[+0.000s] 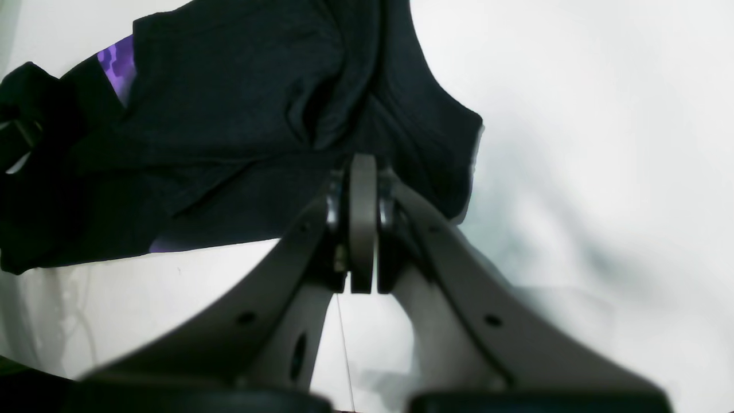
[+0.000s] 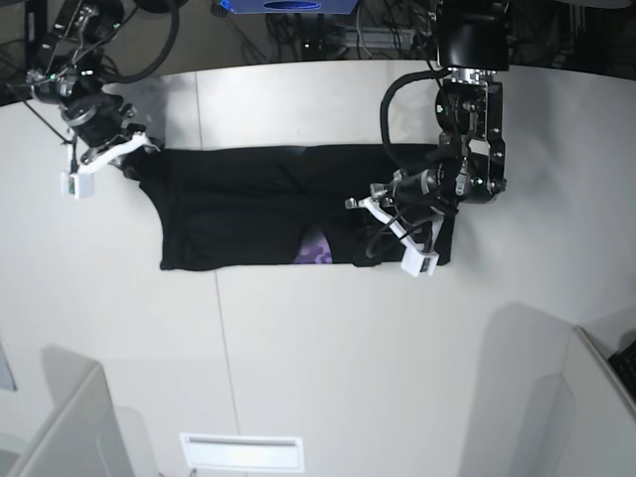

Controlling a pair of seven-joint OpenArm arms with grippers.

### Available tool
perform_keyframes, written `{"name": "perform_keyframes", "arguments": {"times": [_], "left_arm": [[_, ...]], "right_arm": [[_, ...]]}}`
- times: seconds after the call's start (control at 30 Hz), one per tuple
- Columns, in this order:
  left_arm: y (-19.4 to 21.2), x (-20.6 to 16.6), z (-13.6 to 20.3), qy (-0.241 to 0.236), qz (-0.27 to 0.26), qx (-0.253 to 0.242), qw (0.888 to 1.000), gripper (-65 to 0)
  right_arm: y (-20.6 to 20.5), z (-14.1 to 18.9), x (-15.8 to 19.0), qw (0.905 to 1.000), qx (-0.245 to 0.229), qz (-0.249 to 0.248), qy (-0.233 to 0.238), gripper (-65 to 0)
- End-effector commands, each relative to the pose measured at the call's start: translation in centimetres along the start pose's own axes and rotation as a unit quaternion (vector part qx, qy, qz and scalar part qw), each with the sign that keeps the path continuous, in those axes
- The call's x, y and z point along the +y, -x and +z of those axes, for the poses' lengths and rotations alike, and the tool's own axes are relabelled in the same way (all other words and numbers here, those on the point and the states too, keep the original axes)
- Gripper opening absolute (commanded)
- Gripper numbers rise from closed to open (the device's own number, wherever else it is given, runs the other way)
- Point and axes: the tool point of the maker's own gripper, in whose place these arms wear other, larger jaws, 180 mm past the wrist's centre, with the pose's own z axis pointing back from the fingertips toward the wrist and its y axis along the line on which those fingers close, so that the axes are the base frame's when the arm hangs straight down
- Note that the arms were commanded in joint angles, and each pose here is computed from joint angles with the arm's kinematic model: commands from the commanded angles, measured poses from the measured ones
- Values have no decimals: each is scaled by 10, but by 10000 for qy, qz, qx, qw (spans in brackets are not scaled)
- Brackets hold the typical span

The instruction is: Fold the T-shirt properly

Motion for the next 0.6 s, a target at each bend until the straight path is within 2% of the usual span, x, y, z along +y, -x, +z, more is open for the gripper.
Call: {"name": "perform_keyframes", "arguments": {"times": [0.0,0.57], "left_arm": [[-12,-12,3,187,-56,-134,9997,-650],[-20,-29,6,344,-158,-251,9990,-650]], "right_arm": [[-12,2,2,9998,-200,81,-48,-650],[-11,2,2,9998,-184,73,-44,-650]]}}
